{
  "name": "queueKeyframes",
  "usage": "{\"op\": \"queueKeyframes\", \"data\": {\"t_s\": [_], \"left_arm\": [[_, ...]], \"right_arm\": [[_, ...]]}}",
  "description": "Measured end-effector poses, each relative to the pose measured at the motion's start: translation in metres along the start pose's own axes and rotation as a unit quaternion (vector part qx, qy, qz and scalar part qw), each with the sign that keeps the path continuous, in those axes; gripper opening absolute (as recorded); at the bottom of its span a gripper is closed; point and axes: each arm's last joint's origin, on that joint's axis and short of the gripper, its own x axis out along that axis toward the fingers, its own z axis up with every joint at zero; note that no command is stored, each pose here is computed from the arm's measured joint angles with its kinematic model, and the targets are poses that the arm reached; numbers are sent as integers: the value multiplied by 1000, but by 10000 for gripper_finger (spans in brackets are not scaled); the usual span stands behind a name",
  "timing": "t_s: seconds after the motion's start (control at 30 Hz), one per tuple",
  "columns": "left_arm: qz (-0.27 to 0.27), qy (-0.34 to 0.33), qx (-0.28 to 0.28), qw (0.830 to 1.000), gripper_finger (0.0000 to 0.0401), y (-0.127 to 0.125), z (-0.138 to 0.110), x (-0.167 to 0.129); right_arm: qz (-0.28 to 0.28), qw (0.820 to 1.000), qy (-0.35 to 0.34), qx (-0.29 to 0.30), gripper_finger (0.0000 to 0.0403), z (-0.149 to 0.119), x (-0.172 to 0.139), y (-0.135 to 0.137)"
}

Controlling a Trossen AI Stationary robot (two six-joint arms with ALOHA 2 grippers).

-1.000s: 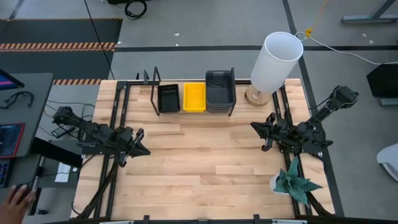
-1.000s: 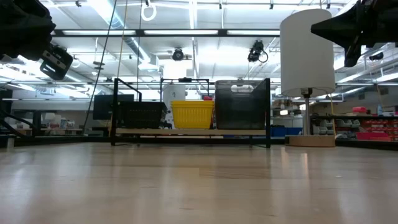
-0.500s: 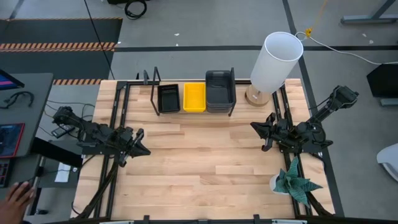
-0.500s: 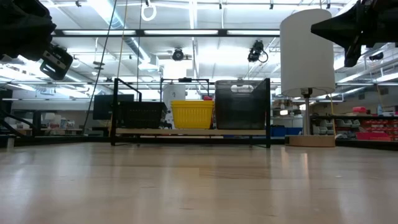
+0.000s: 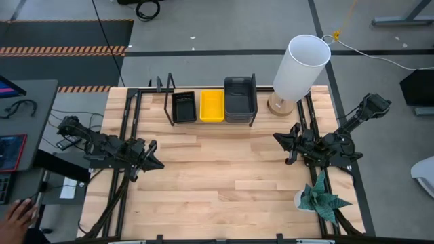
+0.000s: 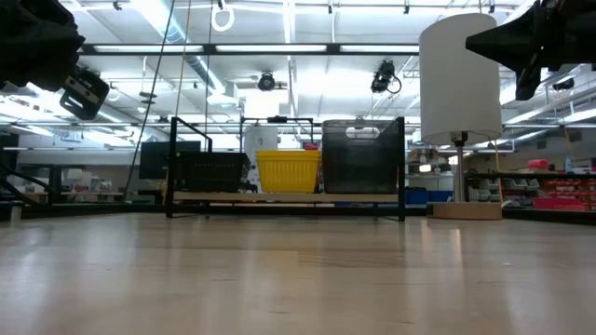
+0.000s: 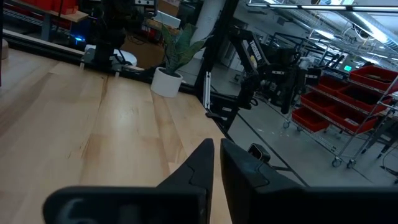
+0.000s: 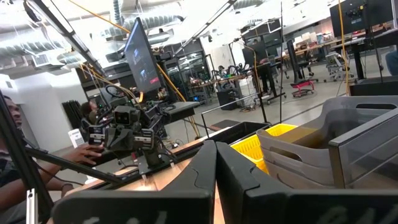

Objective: Stack baskets on shelf by color
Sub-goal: Return to Home Position

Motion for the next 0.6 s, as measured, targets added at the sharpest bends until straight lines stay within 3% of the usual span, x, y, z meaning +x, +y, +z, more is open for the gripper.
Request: {"op": "queueKeyframes", "data": {"t_s": [0.6], "left_arm": [[0,0,0,1000,34,0,0,0]], "right_arm": [[0,1000,0,0,14,0,0,0]]}}
